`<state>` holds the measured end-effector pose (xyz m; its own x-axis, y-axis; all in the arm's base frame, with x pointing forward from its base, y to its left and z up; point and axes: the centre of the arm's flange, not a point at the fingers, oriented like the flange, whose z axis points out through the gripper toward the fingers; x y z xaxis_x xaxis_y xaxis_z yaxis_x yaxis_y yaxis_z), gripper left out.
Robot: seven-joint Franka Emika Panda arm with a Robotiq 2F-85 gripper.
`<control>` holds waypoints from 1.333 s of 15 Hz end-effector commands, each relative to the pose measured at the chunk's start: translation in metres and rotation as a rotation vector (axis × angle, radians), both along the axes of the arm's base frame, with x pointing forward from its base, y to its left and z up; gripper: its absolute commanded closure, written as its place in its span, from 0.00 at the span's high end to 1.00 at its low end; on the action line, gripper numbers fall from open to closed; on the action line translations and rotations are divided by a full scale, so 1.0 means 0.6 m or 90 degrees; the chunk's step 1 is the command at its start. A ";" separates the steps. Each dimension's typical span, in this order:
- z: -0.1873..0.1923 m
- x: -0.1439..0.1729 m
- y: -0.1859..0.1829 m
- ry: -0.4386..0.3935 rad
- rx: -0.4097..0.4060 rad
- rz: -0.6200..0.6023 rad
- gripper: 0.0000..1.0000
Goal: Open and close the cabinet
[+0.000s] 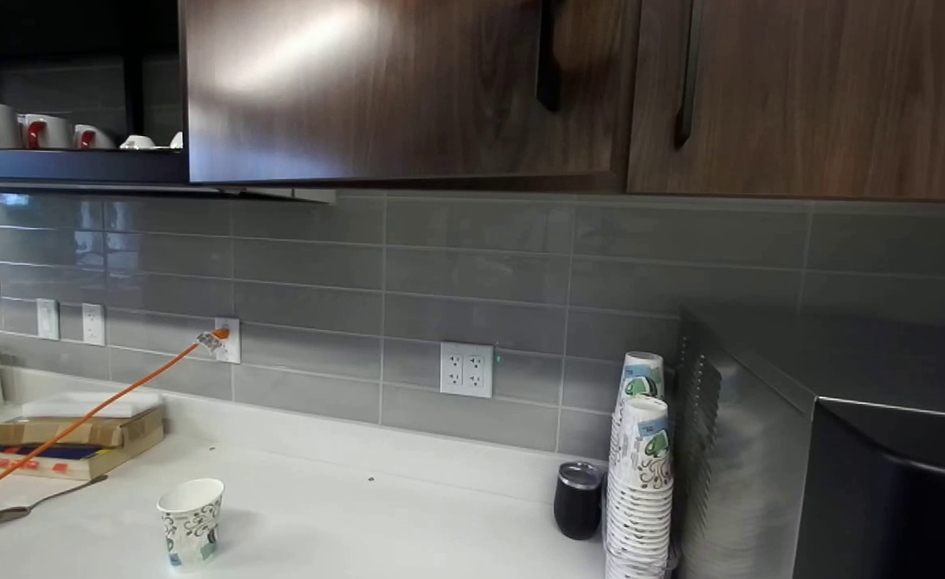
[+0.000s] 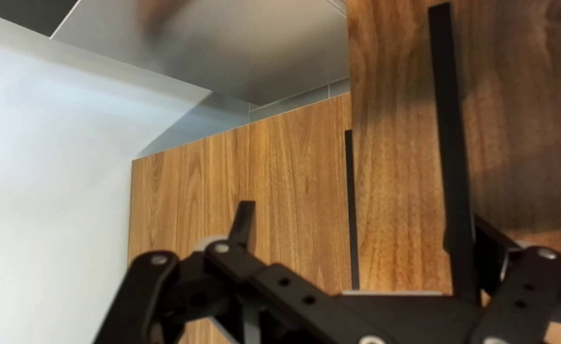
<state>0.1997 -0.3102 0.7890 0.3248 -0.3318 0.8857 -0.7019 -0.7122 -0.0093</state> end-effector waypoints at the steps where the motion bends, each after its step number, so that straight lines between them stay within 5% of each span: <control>1: -0.032 -0.100 0.002 0.029 -0.013 -0.015 1.00; 9: -0.048 -0.214 0.039 0.044 -0.037 0.004 1.00; 20: -0.057 -0.303 0.077 0.109 -0.051 0.147 1.00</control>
<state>0.0526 -0.2509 0.7760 0.4270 -0.1937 0.8832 -0.5691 -0.8167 0.0960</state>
